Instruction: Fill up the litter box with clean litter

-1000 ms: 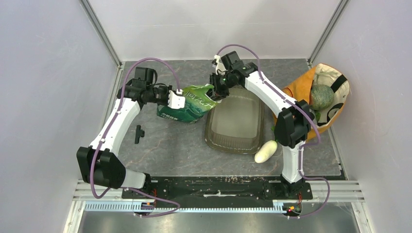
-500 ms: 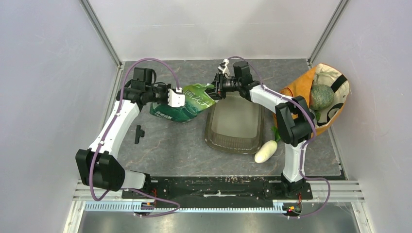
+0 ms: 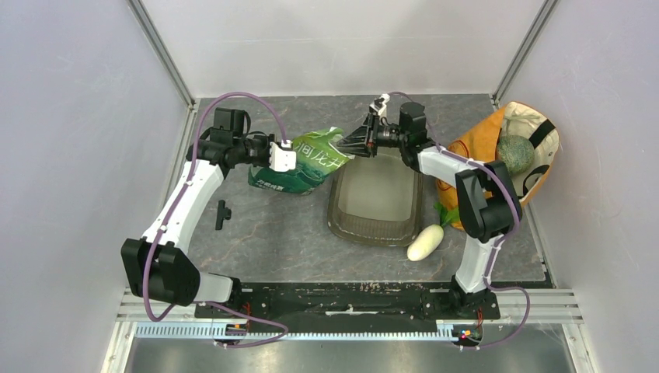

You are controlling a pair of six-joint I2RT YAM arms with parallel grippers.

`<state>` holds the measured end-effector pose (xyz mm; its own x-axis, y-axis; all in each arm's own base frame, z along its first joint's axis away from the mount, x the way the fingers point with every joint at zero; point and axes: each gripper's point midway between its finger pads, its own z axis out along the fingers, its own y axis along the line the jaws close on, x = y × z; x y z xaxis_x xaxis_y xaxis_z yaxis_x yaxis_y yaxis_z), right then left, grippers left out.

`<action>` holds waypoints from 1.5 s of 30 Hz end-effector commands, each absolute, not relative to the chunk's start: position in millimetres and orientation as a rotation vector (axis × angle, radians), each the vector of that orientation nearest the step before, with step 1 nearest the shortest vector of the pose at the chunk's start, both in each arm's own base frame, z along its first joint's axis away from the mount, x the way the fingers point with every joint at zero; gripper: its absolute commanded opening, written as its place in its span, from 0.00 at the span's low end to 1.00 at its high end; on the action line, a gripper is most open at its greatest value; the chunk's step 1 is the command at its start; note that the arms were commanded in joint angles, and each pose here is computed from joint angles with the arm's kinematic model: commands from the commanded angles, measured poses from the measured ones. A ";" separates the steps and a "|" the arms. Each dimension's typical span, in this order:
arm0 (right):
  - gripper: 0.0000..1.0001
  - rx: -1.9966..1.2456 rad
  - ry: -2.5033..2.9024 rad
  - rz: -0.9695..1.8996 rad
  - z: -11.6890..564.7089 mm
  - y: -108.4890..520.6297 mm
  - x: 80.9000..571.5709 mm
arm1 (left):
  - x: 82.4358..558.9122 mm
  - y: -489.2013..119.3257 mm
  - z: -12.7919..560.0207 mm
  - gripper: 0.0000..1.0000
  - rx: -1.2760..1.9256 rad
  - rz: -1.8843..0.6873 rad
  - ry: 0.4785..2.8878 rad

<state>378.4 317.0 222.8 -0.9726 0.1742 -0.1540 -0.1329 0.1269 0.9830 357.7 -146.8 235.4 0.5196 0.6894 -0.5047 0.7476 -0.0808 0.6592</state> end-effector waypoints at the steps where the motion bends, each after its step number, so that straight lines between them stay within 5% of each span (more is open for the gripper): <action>1: 0.00 -0.115 2.014 1.990 278.8 305.1 356.8 | 372.0 -154.4 275.1 0.02 1.733 -0.019 1.074; 45: 0.00 0.215 2.009 1.848 268.2 185.5 332.8 | 383.9 -163.0 263.0 0.02 1.781 -0.058 1.026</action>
<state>346.1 194.9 256.4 -0.9101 0.3904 -0.1388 -0.1027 0.1119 0.9884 369.8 -154.6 226.8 0.5283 0.6546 -0.5407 0.7626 -0.0859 0.6411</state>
